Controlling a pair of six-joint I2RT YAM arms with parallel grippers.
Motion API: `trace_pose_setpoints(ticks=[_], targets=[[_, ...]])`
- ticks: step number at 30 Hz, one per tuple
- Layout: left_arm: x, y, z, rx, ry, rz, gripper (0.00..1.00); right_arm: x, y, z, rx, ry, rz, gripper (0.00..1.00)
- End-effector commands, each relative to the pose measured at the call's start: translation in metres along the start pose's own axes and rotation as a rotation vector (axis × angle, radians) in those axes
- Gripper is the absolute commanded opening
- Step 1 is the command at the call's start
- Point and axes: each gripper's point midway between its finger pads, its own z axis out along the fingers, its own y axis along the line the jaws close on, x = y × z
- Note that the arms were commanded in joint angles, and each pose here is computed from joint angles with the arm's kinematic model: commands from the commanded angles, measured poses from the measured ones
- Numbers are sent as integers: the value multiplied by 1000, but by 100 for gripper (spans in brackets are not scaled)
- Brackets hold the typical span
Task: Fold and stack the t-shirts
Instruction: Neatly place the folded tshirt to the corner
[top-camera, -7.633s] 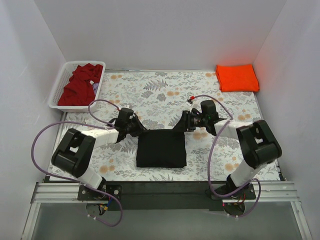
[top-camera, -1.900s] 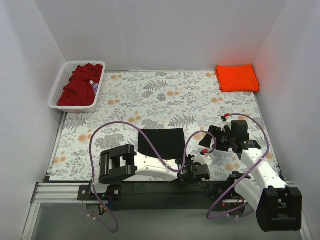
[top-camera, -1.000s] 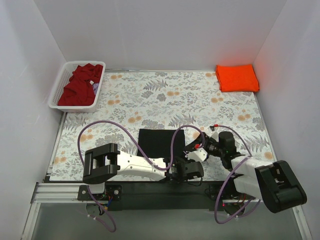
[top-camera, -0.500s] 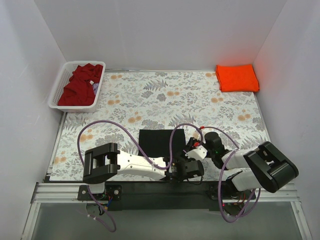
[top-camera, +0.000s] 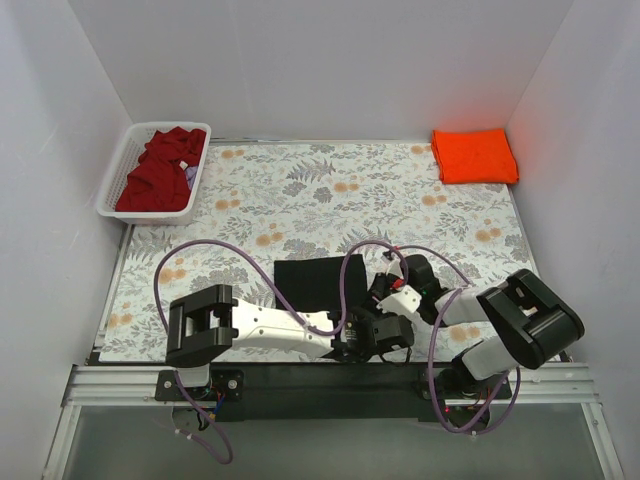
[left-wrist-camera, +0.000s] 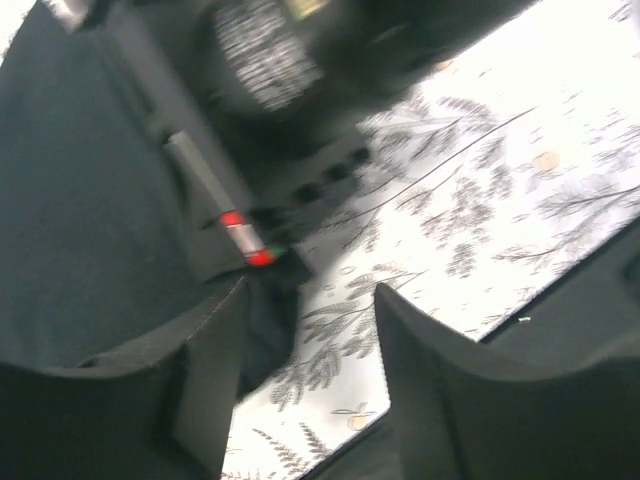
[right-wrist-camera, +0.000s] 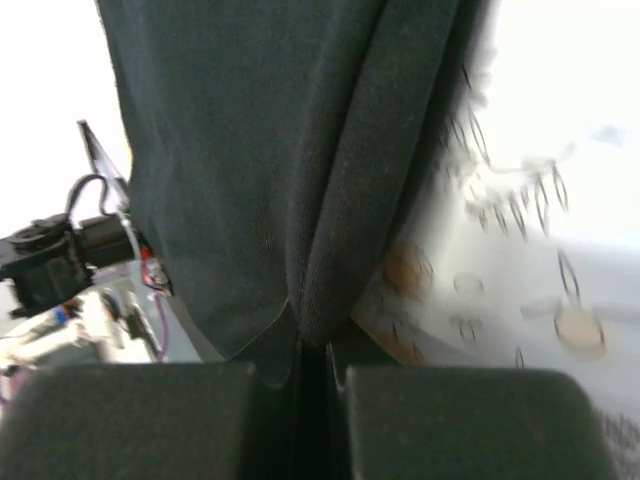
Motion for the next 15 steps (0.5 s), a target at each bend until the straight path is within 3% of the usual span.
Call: trace_pose_setpoints(ticks=[1, 3, 7, 10, 15], targets=[[-53, 1, -26, 61, -98, -98, 56, -13, -2, 5, 51, 40, -114, 1], [-60, 16, -29, 66, -84, -135, 62, -22, -5, 7, 83, 44, -184, 1], [-60, 51, -32, 112, -23, -227, 65, -40, -25, 0, 258, 111, -244, 1], [-61, 82, -37, 159, 13, -305, 70, -77, -28, -3, 349, 92, -335, 1], [-61, 152, -38, 72, 17, -371, 76, -147, -28, -18, 519, 49, -435, 1]])
